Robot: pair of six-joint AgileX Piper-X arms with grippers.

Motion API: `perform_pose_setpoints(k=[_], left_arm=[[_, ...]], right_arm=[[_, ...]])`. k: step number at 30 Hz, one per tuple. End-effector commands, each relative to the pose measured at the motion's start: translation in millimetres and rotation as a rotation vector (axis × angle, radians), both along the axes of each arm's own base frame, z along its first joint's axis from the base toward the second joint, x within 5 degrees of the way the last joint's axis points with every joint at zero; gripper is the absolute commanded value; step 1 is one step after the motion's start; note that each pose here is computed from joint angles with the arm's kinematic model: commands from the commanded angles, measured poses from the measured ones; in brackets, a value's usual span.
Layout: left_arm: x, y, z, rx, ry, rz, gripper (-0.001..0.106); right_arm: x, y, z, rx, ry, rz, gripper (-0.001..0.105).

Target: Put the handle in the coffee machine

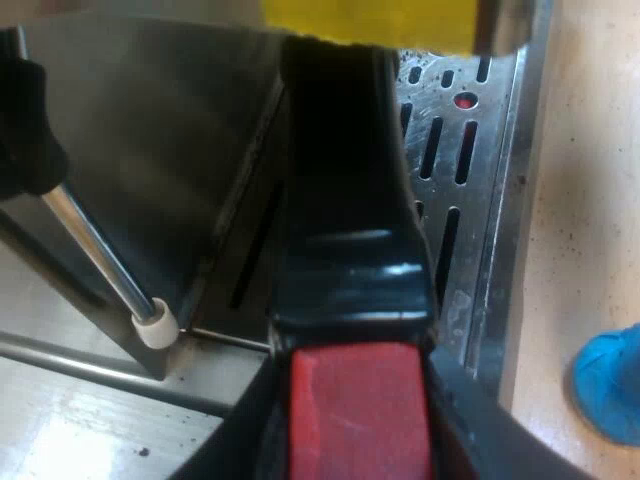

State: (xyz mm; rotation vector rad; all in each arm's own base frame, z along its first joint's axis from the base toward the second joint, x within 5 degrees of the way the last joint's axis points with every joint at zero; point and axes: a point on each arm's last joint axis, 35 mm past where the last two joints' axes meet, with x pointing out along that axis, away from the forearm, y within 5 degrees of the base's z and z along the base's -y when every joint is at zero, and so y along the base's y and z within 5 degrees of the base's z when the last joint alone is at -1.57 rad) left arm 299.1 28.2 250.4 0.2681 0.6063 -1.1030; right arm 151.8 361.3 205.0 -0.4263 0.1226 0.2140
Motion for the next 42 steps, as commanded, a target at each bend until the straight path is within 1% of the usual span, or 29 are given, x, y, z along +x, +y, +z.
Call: perform_pose_setpoints(k=[1, 5, 9, 12, 15, 18, 19, 21, 22, 25, 29, 31, 33, 36, 38, 39, 40, 41, 42], left_arm=[[2.9, -2.2, 15.0, -0.099, -0.07, -0.014, 0.0], [6.7, -1.5, 16.5, -0.105, -0.08, 0.006, 0.0], [7.8, -1.4, 20.1, -0.109, -0.087, 0.005, 0.0], [9.3, -1.4, 30.5, -0.123, -0.088, -0.001, 0.0], [8.9, -1.8, 43.7, -0.148, -0.068, -0.007, 0.0], [5.8, -3.0, 54.3, -0.19, -0.029, -0.016, 0.0], [4.6, -3.4, 56.6, -0.205, -0.016, -0.019, 0.0], [4.3, -3.6, 57.9, -0.209, -0.012, -0.019, 0.0], [3.3, -3.8, 58.5, -0.215, -0.001, -0.02, 0.0], [1.0, -4.3, 57.8, -0.221, 0.019, -0.022, 0.0], [-0.7, -4.9, 57.9, -0.237, 0.016, -0.036, 0.0], [-0.7, -4.9, 57.8, -0.23, 0.005, -0.043, 0.0], [-0.7, -4.7, 57.6, -0.219, 0.0, -0.044, 0.0], [-0.7, -4.7, 57.6, -0.219, 0.0, -0.044, 0.0], [-0.7, -4.7, 57.6, -0.219, 0.0, -0.044, 0.0], [-0.7, -4.7, 57.6, -0.219, 0.0, -0.044, 0.0], [-0.7, -4.7, 57.6, -0.219, 0.0, -0.044, 0.0], [-0.7, -4.7, 57.6, -0.219, 0.0, -0.044, 0.0], [-0.7, -4.7, 57.6, -0.219, 0.0, -0.044, 0.0]], right_arm=[[0.7, -0.5, 2.7, -0.003, -0.009, -0.01, 0.103], [0.7, -0.5, 2.7, -0.003, -0.009, -0.01, 0.103], [0.7, -0.5, 2.7, -0.003, -0.009, -0.01, 0.103], [0.7, -0.3, 2.7, 0.0, -0.008, -0.007, 0.103], [0.6, 0.1, 2.6, 0.001, -0.003, 0.007, 0.103], [0.4, 0.9, 2.3, 0.004, 0.003, 0.028, 0.103], [0.4, 0.9, 2.2, -0.005, 0.003, 0.031, 0.103], [0.4, 0.9, 2.2, -0.019, 0.0, 0.034, 0.103], [1.4, 0.7, 1.2, -0.047, -0.004, 0.035, 0.103], [4.7, -0.3, -1.8, -0.067, -0.002, 0.028, 0.103], [9.8, -2.3, -3.8, -0.074, 0.001, 0.014, 0.103], [20.8, -6.7, -6.6, -0.076, 0.004, -0.016, 0.103], [27.7, -9.6, -9.0, -0.082, 0.007, -0.035, 0.103], [37.2, -13.0, -14.9, -0.089, 0.016, -0.054, 0.103], [41.5, -14.5, -18.6, -0.094, 0.018, -0.066, 0.098], [44.2, -15.4, -22.0, -0.1, 0.022, -0.073, 0.089], [45.2, -15.6, -23.9, -0.102, 0.025, -0.076, 0.084], [45.6, -15.6, -25.2, -0.1, 0.027, -0.078, 0.082], [48.4, -15.9, -30.3, -0.076, 0.043, -0.072, 0.059]])
